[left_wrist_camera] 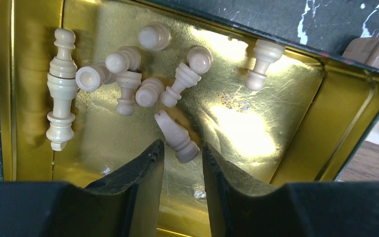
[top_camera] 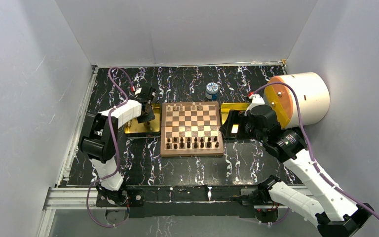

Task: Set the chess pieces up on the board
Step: Pick up the chess piece from the storage box.

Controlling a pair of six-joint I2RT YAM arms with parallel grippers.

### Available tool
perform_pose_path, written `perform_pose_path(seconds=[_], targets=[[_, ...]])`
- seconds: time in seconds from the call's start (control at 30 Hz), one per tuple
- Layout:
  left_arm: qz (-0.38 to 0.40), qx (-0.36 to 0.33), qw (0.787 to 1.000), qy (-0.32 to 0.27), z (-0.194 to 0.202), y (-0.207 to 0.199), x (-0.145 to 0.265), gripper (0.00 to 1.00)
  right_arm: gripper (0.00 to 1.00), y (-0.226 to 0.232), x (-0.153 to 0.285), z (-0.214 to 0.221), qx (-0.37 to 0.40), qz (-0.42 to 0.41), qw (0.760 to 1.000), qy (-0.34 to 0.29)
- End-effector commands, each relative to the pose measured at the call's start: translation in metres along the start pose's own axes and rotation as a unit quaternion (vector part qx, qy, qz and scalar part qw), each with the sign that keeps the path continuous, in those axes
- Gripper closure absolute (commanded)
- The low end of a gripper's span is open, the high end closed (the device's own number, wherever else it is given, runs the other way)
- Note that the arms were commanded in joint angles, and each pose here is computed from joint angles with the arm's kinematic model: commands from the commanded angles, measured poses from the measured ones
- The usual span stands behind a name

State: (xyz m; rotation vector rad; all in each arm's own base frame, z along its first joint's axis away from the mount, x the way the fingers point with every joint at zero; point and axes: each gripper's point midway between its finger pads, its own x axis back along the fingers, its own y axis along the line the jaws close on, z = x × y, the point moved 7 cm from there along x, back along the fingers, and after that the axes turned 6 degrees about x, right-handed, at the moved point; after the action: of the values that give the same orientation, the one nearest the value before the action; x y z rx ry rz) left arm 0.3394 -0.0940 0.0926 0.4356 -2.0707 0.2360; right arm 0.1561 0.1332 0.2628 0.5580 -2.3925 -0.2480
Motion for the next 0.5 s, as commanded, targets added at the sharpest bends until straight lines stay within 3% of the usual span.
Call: perform_pose_path(seconds=[0.0,0.47], targets=[[-0.012,0.007,1.0,-0.005,0.0,0.006,0.0,0.68,0.01,0.005,0.003,-0.009,-0.001,-0.014,1.0,-0.027],[0.011,-0.002,1.0,0.016,0.011,0.007,0.003,0.8,0.01,0.005,0.002,-0.008,-0.005,-0.013,1.0,-0.021]])
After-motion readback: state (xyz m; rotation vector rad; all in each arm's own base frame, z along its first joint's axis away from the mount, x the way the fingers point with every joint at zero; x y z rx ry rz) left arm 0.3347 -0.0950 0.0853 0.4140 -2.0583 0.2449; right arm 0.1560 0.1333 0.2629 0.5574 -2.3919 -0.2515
